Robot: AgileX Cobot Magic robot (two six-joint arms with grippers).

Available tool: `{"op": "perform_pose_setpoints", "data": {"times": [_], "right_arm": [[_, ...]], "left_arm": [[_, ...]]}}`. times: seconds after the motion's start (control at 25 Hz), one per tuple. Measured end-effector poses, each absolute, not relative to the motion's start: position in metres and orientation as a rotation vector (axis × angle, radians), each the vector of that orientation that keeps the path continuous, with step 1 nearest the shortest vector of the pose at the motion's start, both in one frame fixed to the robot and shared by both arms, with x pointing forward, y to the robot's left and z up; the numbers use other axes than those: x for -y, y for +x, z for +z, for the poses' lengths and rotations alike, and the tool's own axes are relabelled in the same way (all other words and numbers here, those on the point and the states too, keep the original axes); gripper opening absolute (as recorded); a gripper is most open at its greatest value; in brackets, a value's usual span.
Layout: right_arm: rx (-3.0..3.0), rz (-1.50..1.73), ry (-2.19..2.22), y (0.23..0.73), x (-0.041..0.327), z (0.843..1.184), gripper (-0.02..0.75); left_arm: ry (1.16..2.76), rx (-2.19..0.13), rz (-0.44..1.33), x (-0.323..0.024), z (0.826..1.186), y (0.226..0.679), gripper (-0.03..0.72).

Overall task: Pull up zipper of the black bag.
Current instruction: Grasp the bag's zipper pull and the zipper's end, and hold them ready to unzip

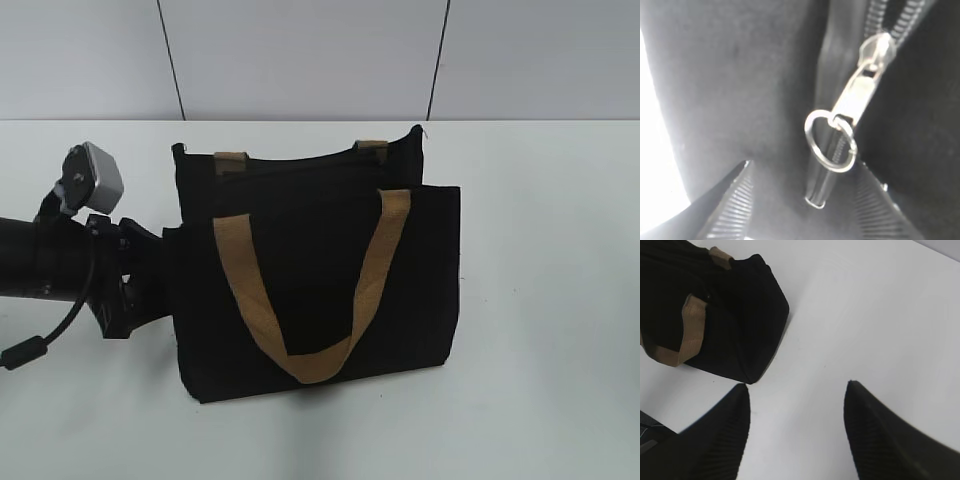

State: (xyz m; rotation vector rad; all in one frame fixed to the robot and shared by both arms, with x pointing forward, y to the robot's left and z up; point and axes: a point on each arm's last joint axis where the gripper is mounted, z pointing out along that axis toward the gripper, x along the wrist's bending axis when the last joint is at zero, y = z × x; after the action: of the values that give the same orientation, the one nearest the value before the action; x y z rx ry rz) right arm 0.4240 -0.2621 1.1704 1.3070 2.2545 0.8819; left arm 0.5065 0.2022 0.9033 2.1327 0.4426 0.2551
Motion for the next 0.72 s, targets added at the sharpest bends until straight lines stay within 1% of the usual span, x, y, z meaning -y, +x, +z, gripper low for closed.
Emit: {"op": "perform_pose_setpoints", "data": {"times": [0.44,0.52,0.56,0.6,0.64,0.72], "right_arm": [[-2.255,0.882,1.306,0.424,0.262,1.170,0.465],[-2.255,0.882,1.306,0.424,0.262,1.170,0.465],[-2.255,0.882,1.306,0.424,0.262,1.170,0.465],[-2.255,0.882,1.306,0.424,0.262,1.170,0.465],[-2.255,0.882,1.306,0.424,0.262,1.170,0.465],[-2.255,0.882,1.306,0.424,0.262,1.170,0.465]], "left_arm": [[2.170,-0.416,0.217,-0.190,0.892,0.504,0.468],[2.171,-0.413,0.218,-0.190,0.892,0.504,0.458],[2.171,-0.413,0.218,-0.190,0.891,0.504,0.444],[2.172,-0.410,0.218,-0.190,0.891,0.504,0.414],[2.173,-0.407,0.218,-0.190,0.891,0.504,0.366],[2.173,-0.407,0.219,-0.190,0.892,0.504,0.232]]}}
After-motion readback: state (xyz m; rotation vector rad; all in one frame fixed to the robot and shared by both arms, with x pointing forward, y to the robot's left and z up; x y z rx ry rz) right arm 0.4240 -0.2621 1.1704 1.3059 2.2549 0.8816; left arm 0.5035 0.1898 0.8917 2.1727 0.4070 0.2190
